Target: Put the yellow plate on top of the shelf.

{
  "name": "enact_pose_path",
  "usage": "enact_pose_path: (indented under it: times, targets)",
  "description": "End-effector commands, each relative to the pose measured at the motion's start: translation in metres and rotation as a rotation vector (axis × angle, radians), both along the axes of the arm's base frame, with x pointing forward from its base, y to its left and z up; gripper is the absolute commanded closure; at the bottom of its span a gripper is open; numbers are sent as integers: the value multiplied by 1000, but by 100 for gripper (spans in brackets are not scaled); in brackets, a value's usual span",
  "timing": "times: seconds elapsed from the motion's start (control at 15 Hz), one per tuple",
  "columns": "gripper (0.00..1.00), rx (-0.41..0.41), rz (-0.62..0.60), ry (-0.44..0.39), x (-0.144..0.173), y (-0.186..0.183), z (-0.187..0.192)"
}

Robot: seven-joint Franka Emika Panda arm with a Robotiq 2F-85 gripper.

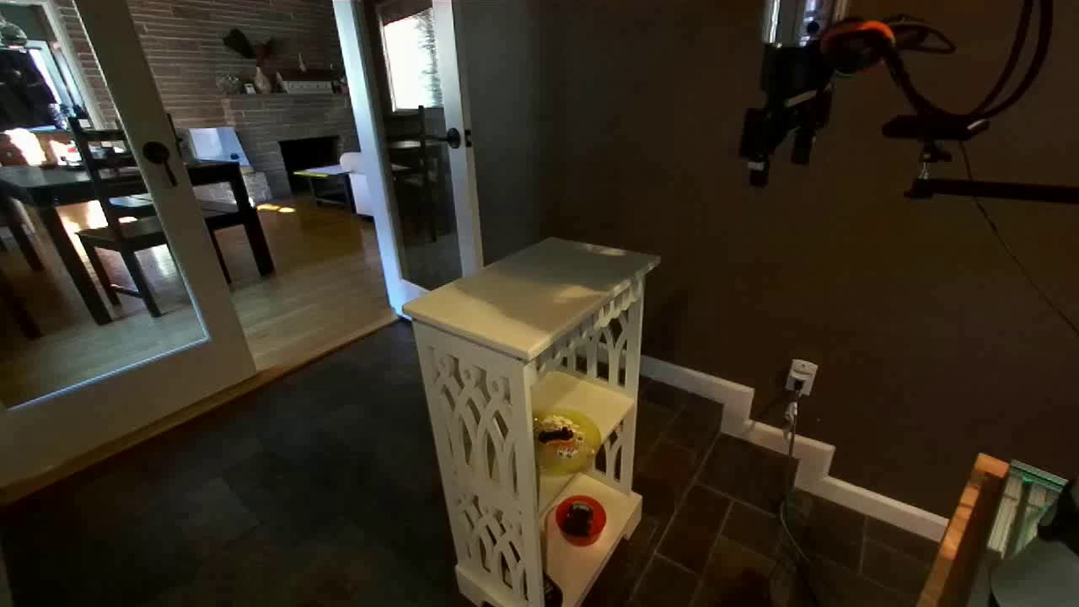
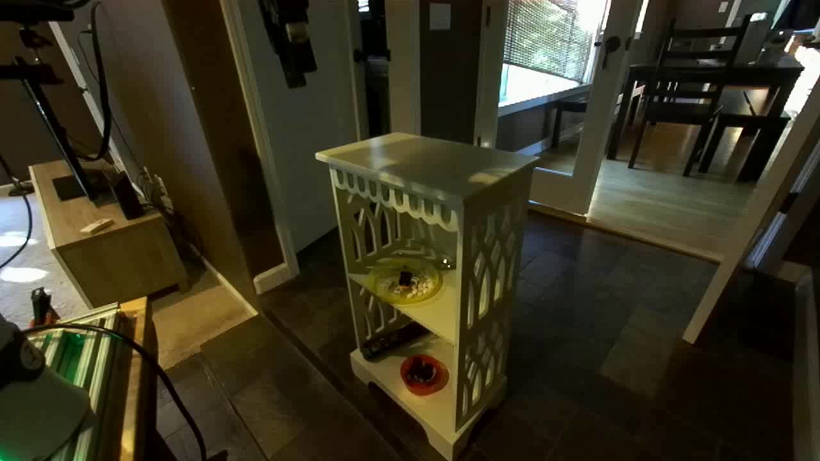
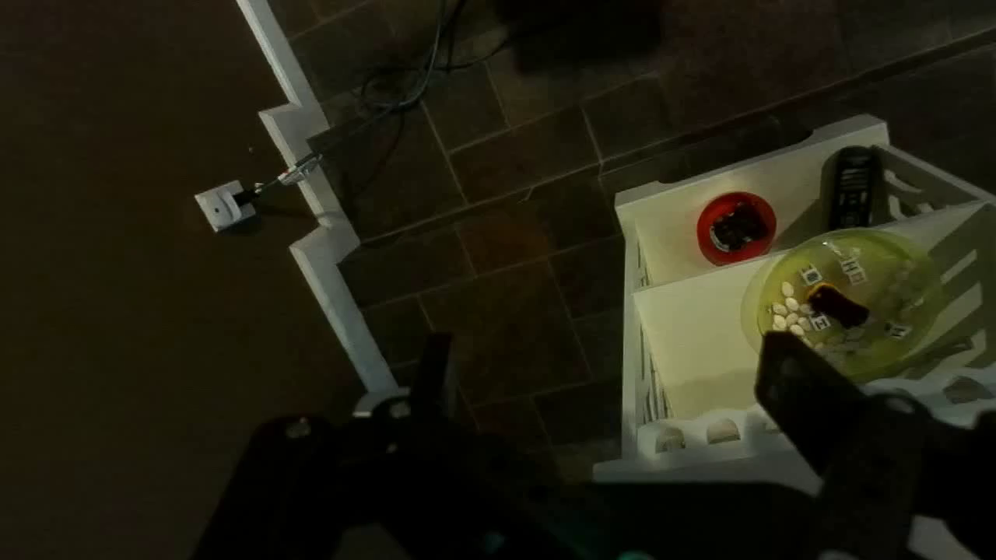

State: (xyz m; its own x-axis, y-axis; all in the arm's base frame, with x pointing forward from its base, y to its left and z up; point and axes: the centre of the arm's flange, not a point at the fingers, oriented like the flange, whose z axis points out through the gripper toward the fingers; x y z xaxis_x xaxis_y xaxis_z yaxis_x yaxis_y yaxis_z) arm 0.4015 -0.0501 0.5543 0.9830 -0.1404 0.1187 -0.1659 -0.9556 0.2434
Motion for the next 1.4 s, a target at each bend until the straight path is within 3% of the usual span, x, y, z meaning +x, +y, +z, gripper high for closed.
enact_pose_path:
  times: [0.0, 0.93, 1.07, 1.33]
  targets:
    - [0, 0, 0, 0, 0, 0, 0]
    - [0, 0, 0, 0, 0, 0, 0]
    - [0, 18, 129, -68, 14, -6, 1]
    - [0, 158, 274, -135, 68, 1, -40]
